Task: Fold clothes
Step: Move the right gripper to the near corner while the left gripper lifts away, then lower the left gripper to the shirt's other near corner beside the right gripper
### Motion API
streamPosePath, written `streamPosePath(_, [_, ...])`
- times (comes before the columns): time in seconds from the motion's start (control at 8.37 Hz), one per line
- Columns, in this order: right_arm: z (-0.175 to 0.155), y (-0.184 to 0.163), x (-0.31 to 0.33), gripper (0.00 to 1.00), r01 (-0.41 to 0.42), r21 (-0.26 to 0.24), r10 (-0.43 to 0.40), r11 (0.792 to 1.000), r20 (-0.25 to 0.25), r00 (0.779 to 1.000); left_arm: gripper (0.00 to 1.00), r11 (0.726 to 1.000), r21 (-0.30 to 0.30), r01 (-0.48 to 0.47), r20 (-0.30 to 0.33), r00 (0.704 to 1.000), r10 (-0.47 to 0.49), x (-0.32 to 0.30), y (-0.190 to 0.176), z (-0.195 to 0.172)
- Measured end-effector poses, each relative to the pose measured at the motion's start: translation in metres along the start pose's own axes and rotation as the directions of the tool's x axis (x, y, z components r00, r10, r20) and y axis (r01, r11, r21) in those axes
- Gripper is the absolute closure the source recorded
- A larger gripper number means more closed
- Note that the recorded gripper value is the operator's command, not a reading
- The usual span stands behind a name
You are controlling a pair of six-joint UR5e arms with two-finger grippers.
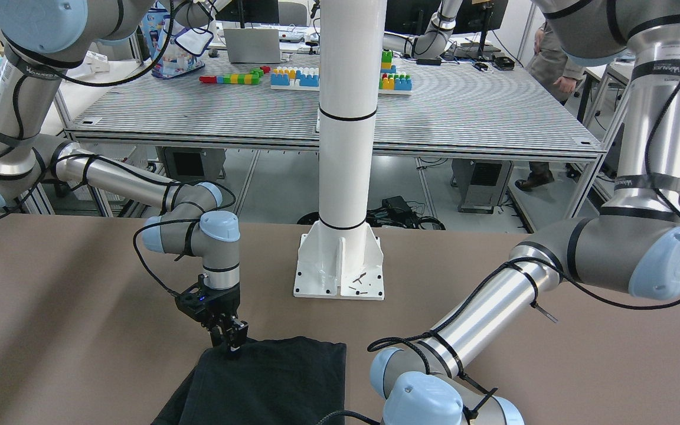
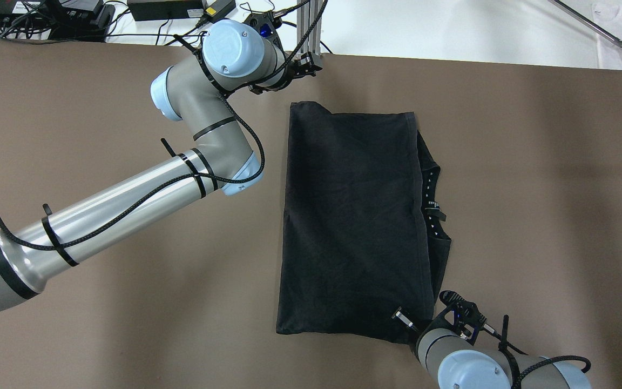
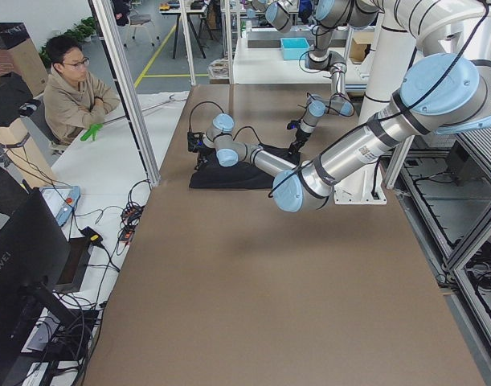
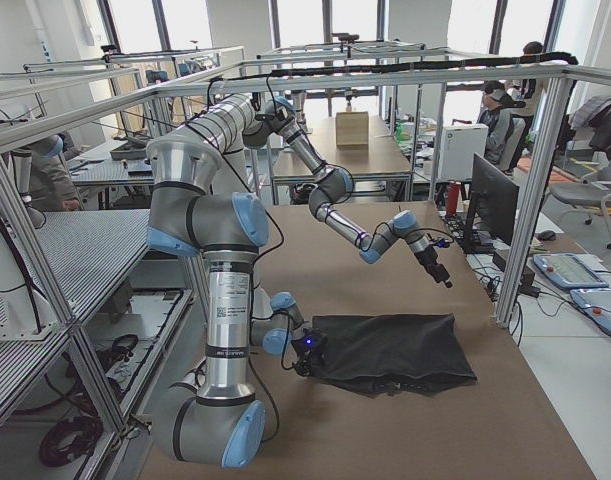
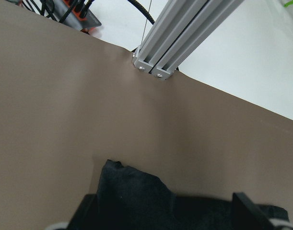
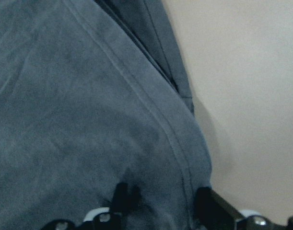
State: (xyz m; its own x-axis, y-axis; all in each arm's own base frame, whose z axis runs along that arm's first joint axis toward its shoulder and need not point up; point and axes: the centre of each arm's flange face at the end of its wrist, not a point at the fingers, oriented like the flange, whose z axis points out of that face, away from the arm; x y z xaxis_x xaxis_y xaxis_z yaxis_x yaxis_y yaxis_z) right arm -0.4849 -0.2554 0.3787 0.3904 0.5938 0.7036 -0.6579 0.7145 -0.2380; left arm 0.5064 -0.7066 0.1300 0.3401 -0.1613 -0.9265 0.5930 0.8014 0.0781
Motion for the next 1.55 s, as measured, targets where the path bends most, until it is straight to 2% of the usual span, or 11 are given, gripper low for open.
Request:
streamPosePath(0.36, [-0.002, -0.001, -0.003, 1.00, -0.003, -0.001, 0.003, 1.000, 0.005, 1.000, 0.00, 1.000, 0.004, 0.009, -0.003, 1.000, -0.009, 0.003, 0.007, 0.001])
streamPosePath(0.6, [-0.020, -0.005, -0.012, 1.00, -0.010, -0.020, 0.011, 1.000, 0.035, 0.999, 0.00, 1.000, 0.009, 0.017, -0.011, 1.000, -0.017, 0.005, 0.009, -0.003])
streamPosePath(0.72, [-0.029, -0.006, -0.016, 1.00, -0.011, -0.028, 0.012, 1.000, 0.047, 0.999, 0.00, 0.999, 0.008, 0.039, -0.018, 0.999, -0.039, 0.008, 0.012, -0.013])
streamPosePath(0.84, [-0.036, -0.007, -0.018, 1.00, -0.012, -0.035, 0.014, 0.999, 0.057, 0.998, 0.00, 0.996, -0.010, 0.094, -0.018, 0.995, -0.094, 0.014, 0.035, -0.031])
streamPosePath(0.96, [-0.042, -0.007, -0.021, 1.00, -0.015, -0.041, 0.017, 0.999, 0.068, 0.998, 0.00, 0.988, -0.025, 0.153, -0.009, 0.988, -0.154, 0.015, 0.086, -0.058])
streamPosePath(1.08, [-0.047, -0.007, -0.023, 1.00, -0.017, -0.047, 0.020, 0.999, 0.077, 0.997, 0.00, 0.979, -0.028, 0.203, 0.002, 0.979, -0.203, 0.001, 0.158, -0.090])
streamPosePath(1.31, [-0.051, -0.008, -0.024, 1.00, -0.019, -0.050, 0.023, 0.999, 0.083, 0.996, 0.00, 0.971, -0.020, 0.239, 0.011, 0.971, -0.239, -0.062, 0.294, -0.154])
streamPosePath(1.55, [-0.051, -0.008, -0.023, 1.00, -0.019, -0.051, 0.023, 0.999, 0.083, 0.996, 0.01, 0.966, -0.026, 0.256, 0.027, 0.967, -0.255, -0.103, 0.363, -0.184])
